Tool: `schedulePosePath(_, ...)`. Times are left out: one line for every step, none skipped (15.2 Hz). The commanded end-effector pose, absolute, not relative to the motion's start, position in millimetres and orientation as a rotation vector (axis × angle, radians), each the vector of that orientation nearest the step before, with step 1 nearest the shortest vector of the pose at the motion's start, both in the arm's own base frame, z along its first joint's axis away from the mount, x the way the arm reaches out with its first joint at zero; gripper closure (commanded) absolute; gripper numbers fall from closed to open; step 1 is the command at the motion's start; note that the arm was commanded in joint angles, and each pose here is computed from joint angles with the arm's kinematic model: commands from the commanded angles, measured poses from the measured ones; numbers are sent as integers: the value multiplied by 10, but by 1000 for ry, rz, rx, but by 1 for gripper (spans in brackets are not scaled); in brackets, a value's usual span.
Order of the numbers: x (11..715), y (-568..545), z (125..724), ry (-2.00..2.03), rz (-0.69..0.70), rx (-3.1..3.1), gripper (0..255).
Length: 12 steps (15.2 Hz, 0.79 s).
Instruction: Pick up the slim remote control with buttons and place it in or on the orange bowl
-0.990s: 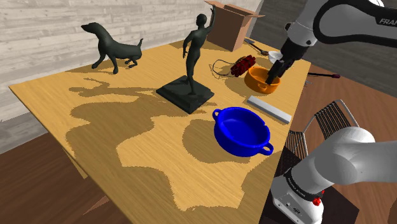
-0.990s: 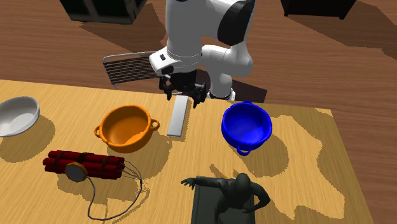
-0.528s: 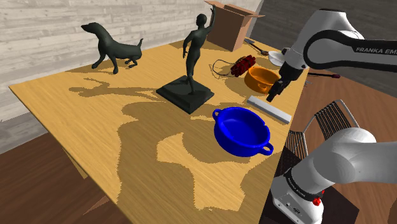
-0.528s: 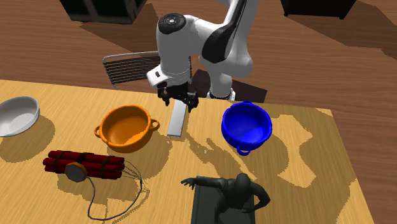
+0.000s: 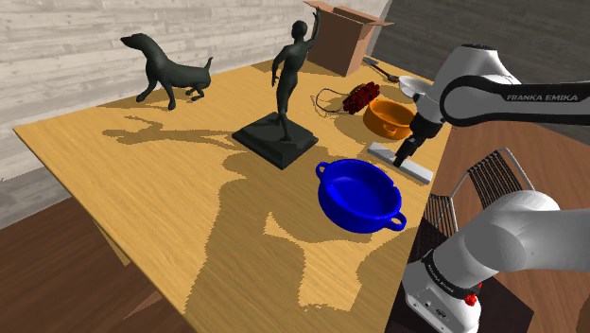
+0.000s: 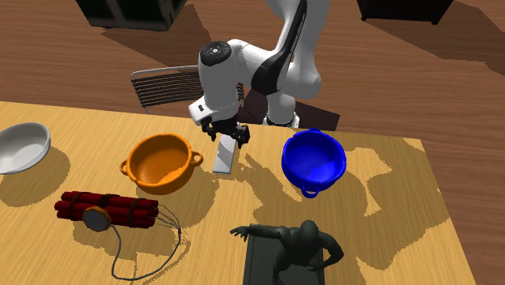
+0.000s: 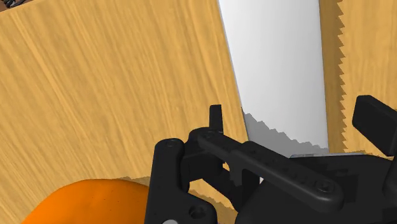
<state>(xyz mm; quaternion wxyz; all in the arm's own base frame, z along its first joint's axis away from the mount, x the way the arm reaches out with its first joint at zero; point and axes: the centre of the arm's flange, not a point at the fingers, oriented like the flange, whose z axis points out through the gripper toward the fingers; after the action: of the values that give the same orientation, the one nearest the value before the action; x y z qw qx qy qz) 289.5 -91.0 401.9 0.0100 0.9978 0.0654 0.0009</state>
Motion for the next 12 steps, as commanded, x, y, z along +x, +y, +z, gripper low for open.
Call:
schedulePosePath(2891, -916, 3911, 204, 4, 3115, 0)
schedulePosePath(2891, -916, 3881, 204, 4, 3115, 0)
schedulePosePath(2891, -916, 3881, 204, 4, 3115, 0)
schedulePosePath(2891, -916, 3881, 204, 4, 3115, 0)
schedulePosePath(2891, -916, 3881, 204, 4, 3115, 0)
schedulePosePath(2891, -916, 3881, 204, 4, 3115, 0)
schedulePosePath(2891, -916, 3881, 204, 4, 3115, 0)
schedulePosePath(2891, -916, 3881, 204, 4, 3115, 0)
schedulePosePath(2891, -916, 3882, 204, 4, 3115, 0)
schedulePosePath(2891, -916, 3882, 204, 4, 3115, 255)
schedulePosePath(2891, -916, 3882, 204, 4, 3115, 255)
schedulePosePath(2890, -916, 3882, 204, 4, 3115, 255)
